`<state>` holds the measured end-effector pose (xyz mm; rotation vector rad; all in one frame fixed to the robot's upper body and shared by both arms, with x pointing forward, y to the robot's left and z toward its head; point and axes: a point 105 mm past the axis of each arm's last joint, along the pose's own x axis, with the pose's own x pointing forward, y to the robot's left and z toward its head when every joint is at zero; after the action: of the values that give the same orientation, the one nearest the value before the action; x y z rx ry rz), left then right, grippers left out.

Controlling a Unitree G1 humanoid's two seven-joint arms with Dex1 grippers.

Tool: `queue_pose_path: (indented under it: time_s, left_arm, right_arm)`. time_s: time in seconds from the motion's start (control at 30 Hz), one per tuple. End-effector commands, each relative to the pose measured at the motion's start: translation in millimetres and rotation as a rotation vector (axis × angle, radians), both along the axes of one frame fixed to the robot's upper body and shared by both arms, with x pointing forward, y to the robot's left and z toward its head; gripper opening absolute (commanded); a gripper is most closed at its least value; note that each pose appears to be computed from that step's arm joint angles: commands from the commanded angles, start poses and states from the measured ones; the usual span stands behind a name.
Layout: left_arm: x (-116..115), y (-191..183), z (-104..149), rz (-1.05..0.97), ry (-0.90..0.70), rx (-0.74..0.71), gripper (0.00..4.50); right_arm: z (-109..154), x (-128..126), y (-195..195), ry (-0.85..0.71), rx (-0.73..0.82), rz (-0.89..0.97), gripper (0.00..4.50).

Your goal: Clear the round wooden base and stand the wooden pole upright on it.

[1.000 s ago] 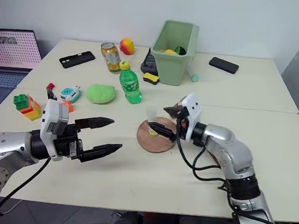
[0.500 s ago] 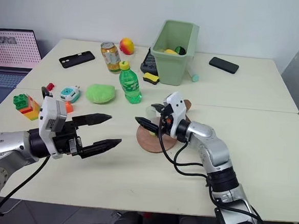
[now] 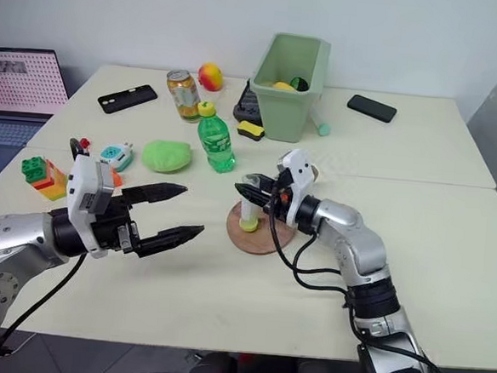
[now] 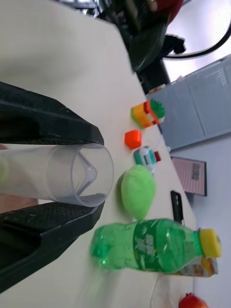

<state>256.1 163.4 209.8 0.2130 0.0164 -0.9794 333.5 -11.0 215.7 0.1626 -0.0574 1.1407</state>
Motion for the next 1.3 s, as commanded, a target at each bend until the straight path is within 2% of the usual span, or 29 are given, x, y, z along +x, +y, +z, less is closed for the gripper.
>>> queue_pose_path:
  time_s: [0.03,0.1,0.2,0.27,0.33,0.4,0.6,0.93,1.0,1.03,1.3]
  left_arm:
    - [-4.2,-9.8,11.2,-0.05,-0.037,-0.006,4.5]
    - [-3.2,-17.5,19.7,-0.077,-0.061,-0.008,4.5]
    - [-2.9,-24.4,27.8,-0.103,-0.075,-0.024,4.5]
    - [-3.0,-39.4,33.9,-0.159,-0.084,-0.051,4.5]
    - [-1.3,-52.3,35.3,-0.201,-0.08,-0.074,4.5]
    - [-1.0,-65.2,35.7,-0.247,-0.078,-0.098,4.5]
    - [6.4,-101.2,44.8,-0.339,-0.14,-0.145,4.5]
    - [15.6,-108.1,45.9,-0.354,-0.17,-0.168,4.5]
    - [16.5,-109.0,46.0,-0.355,-0.173,-0.172,4.5]
    - [16.5,-109.5,46.1,-0.356,-0.174,-0.173,4.5]
    - [17.9,-110.9,46.0,-0.363,-0.176,-0.178,4.5]
  right_arm:
    - [61.4,-4.2,-25.4,-0.121,0.089,-0.042,1.21]
    - [86.1,7.9,-57.8,-0.188,0.077,-0.171,1.21]
    - [103.6,19.7,-89.5,-0.237,0.05,-0.314,1.21]
    - [120.0,48.2,-156.3,-0.296,-0.026,-0.653,1.21]
    - [121.8,63.7,-206.3,-0.32,-0.107,-0.878,1.21]
    - [108.6,75.1,-228.7,-0.299,-0.153,-0.949,1.21]
    - [55.0,104.9,-255.6,-0.223,-0.213,-1.038,1.21]
    - [25.0,116.0,-258.8,-0.18,-0.191,-1.056,1.21]
    - [17.9,115.6,-259.7,-0.166,-0.187,-1.058,1.91]
    - [14.7,115.2,-260.2,-0.161,-0.187,-1.06,1.95]
    - [13.3,110.0,-264.0,-0.162,-0.163,-1.068,3.92]
